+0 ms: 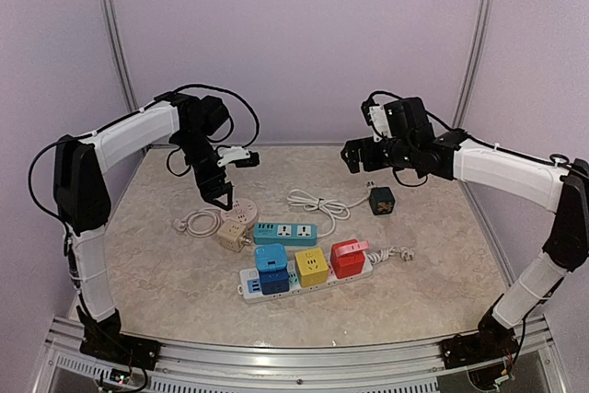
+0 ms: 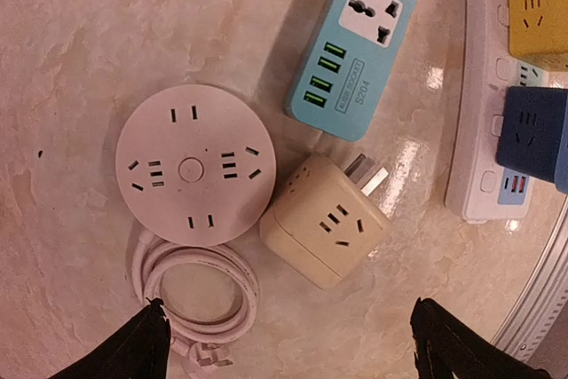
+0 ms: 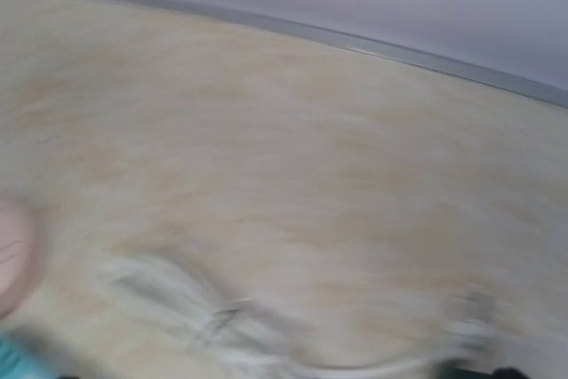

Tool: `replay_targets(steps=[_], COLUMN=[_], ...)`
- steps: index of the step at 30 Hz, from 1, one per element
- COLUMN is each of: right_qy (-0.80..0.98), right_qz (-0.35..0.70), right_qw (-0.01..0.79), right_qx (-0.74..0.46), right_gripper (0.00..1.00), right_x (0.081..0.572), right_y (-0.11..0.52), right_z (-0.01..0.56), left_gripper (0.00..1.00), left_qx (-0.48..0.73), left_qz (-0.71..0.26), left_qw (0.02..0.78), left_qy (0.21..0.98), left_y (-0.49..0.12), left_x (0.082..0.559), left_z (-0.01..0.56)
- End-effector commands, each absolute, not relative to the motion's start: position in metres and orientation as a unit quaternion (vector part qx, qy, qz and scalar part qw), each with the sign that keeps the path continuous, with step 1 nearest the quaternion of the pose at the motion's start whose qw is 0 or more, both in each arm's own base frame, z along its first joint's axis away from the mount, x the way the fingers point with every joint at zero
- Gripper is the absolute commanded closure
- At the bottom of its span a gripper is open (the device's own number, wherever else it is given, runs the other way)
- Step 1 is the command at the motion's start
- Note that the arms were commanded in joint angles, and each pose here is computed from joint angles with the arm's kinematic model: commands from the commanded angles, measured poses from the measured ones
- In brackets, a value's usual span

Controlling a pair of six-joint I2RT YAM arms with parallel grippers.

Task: Insert the plug
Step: Adjust the socket at the center of the board, then pick up the plug from the center of the board.

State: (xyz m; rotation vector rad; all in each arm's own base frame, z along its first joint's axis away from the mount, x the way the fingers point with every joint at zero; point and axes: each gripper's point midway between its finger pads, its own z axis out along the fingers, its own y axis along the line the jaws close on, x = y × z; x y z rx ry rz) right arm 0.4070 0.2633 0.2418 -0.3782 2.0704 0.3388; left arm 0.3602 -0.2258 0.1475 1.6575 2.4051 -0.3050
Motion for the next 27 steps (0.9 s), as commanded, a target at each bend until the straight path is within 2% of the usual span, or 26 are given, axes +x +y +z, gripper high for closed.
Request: replay_targets(steps=[1, 5, 7, 12, 19, 21, 24, 27], right_qy=[0.923, 0.951, 0.956, 0.97, 0.98, 0.982, 0.983, 0.983], right_qz=[-0.007, 0.008, 0.034, 0.016, 0.03, 0.027, 0.014, -0.002], right_qw=[0.383, 0.304, 0.287, 0.238, 0.19, 0.181, 0.173, 0.174], right_qx=[-0.037, -0.051, -0.047, -0.037, -0.049, -0.052, -0.054, -0.061], right_gripper=[0.01, 0.08, 0.09, 0.13, 0.22, 0.32, 0.6, 0.82], right_x=[0.424, 0.418, 0.419, 0.423, 0.424, 0.423, 0.421, 0.422], right_y=[0.187, 0.191, 0.194, 0.175, 0.177, 0.176, 0.171, 0.165], right_z=[0.182, 0.141, 0.129, 0.09, 0.048, 0.04, 0.033, 0.032], left_gripper=[0.09, 0.08, 0.08, 0.08, 0.08, 0.08, 0.08, 0.08], left_qx=[0.55, 0.538, 0.535, 0.529, 0.529, 0.529, 0.528, 0.528], left_qz=[-0.098, -0.1, -0.09, -0.082, -0.082, -0.08, -0.077, -0.075], left_qw=[0.055, 0.063, 0.064, 0.057, 0.061, 0.06, 0.06, 0.062], left_qy=[0.827, 0.834, 0.838, 0.843, 0.842, 0.843, 0.843, 0.844], left_y=[-0.213, -0.214, -0.212, -0.211, -0.212, -0.212, -0.211, -0.211], left_x=[0.341, 0.343, 0.347, 0.35, 0.353, 0.353, 0.354, 0.356], left_z=[0.137, 0.141, 0.138, 0.131, 0.134, 0.133, 0.133, 0.135])
